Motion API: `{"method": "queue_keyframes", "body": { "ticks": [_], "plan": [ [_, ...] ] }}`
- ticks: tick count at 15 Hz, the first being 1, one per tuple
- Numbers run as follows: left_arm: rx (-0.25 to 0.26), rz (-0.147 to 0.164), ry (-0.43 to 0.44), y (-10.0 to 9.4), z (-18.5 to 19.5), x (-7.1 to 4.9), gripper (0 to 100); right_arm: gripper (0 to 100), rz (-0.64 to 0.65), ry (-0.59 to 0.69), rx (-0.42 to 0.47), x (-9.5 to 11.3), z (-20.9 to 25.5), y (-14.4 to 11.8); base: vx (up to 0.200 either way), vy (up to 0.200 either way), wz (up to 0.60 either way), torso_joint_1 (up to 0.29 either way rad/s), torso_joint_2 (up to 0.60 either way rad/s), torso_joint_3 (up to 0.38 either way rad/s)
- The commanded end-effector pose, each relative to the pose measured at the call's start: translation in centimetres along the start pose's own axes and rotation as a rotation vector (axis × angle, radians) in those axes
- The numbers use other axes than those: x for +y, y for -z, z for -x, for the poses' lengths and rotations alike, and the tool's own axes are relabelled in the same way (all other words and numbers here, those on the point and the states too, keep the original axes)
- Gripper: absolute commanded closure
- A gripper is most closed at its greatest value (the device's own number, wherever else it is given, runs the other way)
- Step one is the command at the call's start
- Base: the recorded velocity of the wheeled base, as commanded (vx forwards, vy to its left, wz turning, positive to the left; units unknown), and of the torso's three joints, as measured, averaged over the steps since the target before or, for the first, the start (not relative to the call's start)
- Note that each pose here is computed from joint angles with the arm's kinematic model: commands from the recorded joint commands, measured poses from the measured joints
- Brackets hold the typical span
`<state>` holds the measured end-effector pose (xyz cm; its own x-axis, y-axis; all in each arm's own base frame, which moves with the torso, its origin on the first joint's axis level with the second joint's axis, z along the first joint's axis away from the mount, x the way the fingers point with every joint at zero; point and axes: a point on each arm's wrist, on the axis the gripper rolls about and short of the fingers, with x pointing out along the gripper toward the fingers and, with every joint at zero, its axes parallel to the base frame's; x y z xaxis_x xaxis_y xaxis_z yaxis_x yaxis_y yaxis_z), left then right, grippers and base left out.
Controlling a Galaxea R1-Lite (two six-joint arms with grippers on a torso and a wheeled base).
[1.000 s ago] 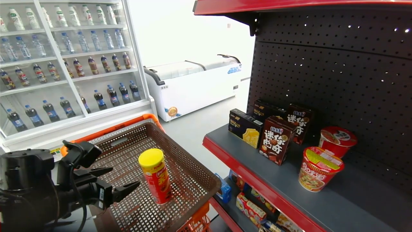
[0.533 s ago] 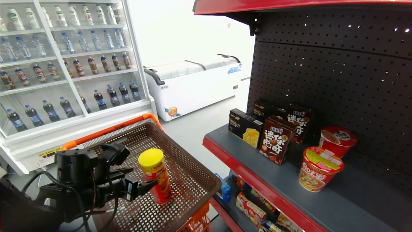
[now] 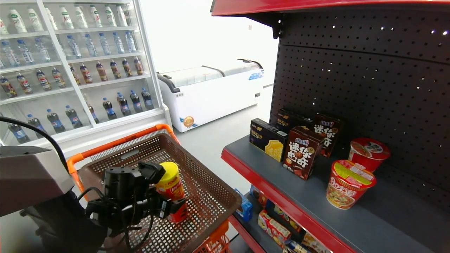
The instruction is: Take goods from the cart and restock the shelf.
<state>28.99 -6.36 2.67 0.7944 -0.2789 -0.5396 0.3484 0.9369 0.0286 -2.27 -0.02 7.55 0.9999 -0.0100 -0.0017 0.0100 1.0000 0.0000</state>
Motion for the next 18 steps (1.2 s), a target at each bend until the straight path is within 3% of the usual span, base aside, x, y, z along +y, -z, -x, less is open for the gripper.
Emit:
{"method": "queue_keyframes", "body": {
  "ticks": [1,3,6,9,10,12,14,16,18],
  "plan": [
    [-0.013,-0.013,0.012,-0.1,-1.4,-0.3,0,0,0.0,-0.001,0.0,0.0,0.0,0.0,0.0,0.0,0.0,0.0,0.0,0.0],
    [-0.054,-0.027,0.009,-1.0,-2.5,-0.2,0,0,0.0,-0.001,0.0,0.0,0.0,0.0,0.0,0.0,0.0,0.0,0.0,0.0],
    [-0.028,-0.034,0.023,-0.5,-3.1,-0.8,0,0,0.0,0.001,0.0,0.0,0.0,0.0,0.0,0.0,0.0,0.0,0.0,0.0],
    [-0.035,-0.04,0.033,-0.5,-3.5,-1.2,0,0,0.0,0.001,0.0,0.0,0.0,0.0,0.0,0.0,0.0,0.0,0.0,0.0],
    [-0.042,-0.043,0.032,-0.8,-4.0,-1.3,100,0,0.0,-0.001,0.0,0.0,0.0,0.0,0.0,0.0,0.0,0.0,0.0,0.0],
    [-0.034,-0.045,-0.021,-0.8,-3.9,-1.3,100,0,0.0,-0.001,0.0,0.0,0.0,0.0,0.0,0.0,0.0,0.0,0.0,0.0],
    [-0.057,-0.046,-0.073,-1.5,-3.2,-1.3,100,0,0.0,0.001,0.0,0.0,0.0,0.0,0.0,0.0,0.0,0.0,0.0,0.0],
    [-0.152,-0.019,-0.124,-4.1,-0.9,-1.0,100,0,0.0,-0.001,0.0,0.0,0.0,0.0,0.0,0.0,0.0,0.0,0.0,0.0],
    [-0.196,-0.016,-0.13,-6.2,2.3,-1.0,100,0,0.0,-0.001,0.0,0.0,0.0,0.0,0.0,0.0,0.0,0.0,0.0,0.0]
  ]
}}
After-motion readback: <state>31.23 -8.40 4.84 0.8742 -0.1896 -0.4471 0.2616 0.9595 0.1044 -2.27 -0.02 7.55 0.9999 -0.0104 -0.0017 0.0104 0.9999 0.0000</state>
